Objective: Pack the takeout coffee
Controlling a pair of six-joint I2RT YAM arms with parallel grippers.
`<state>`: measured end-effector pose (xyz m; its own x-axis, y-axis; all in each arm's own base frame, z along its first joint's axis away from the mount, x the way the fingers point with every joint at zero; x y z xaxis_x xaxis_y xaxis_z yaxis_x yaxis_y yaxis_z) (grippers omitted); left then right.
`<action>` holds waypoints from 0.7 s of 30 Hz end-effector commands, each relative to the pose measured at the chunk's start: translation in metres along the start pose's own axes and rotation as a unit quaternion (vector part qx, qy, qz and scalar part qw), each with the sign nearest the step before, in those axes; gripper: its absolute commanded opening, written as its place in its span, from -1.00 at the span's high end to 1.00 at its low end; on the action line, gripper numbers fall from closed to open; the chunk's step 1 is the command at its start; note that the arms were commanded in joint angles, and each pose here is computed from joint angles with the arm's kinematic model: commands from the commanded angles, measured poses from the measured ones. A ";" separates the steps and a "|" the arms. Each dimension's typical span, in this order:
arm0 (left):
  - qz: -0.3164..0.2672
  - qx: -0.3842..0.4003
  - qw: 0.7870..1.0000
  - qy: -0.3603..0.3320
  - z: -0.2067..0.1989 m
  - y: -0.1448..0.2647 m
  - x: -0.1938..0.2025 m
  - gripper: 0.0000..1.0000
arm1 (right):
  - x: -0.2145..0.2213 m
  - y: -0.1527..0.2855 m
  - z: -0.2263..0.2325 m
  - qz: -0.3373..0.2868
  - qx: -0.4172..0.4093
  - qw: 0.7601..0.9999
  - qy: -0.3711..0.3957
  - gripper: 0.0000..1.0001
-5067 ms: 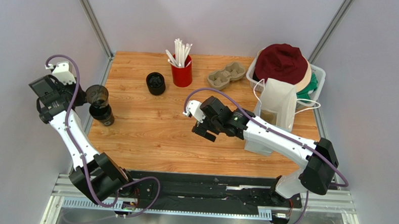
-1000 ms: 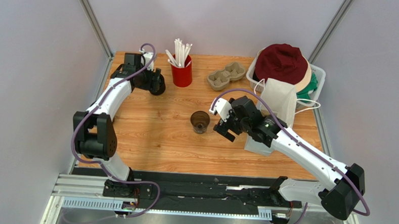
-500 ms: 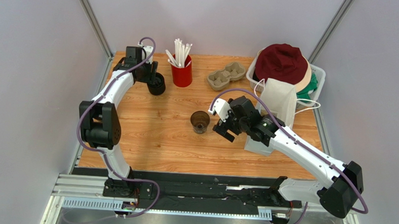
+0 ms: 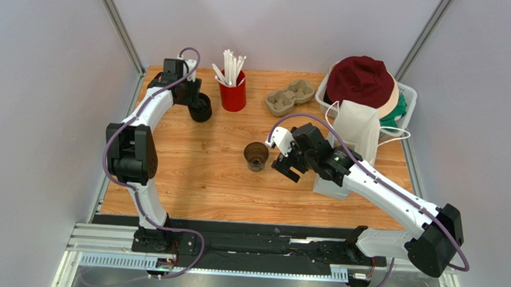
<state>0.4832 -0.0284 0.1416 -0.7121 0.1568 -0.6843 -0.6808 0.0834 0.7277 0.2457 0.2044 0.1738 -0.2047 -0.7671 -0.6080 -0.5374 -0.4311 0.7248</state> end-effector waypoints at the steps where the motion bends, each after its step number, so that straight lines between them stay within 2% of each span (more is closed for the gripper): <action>1: -0.039 -0.005 0.999 -0.014 0.007 0.000 -0.029 -0.27 | -0.007 -0.002 0.001 -0.016 -0.002 1.000 0.006 -0.82; 14: -0.059 0.036 0.992 -0.108 0.003 -0.015 -0.056 -0.23 | -0.003 -0.008 0.001 -0.002 0.000 1.000 0.007 -0.82; 21: -0.049 0.049 0.985 -0.160 0.004 -0.022 -0.053 -0.21 | -0.001 -0.010 0.001 0.003 0.000 1.000 0.008 -0.81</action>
<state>0.5292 -0.0364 0.1505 -0.6037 0.3635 -0.7096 -0.7049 0.1724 0.6880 0.2464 0.2057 0.1670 -0.2127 -0.7775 -0.5919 -0.5257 -0.4195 0.7400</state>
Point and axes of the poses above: each gripper's point midway between its finger pads, its own y axis back along the fingers, its own z axis along the line the jaws close on, x = y × z, the point moved 1 cm from there along y, back along the fingers, and after that the axes turned 1 degree about -y, right-handed, at the moved point
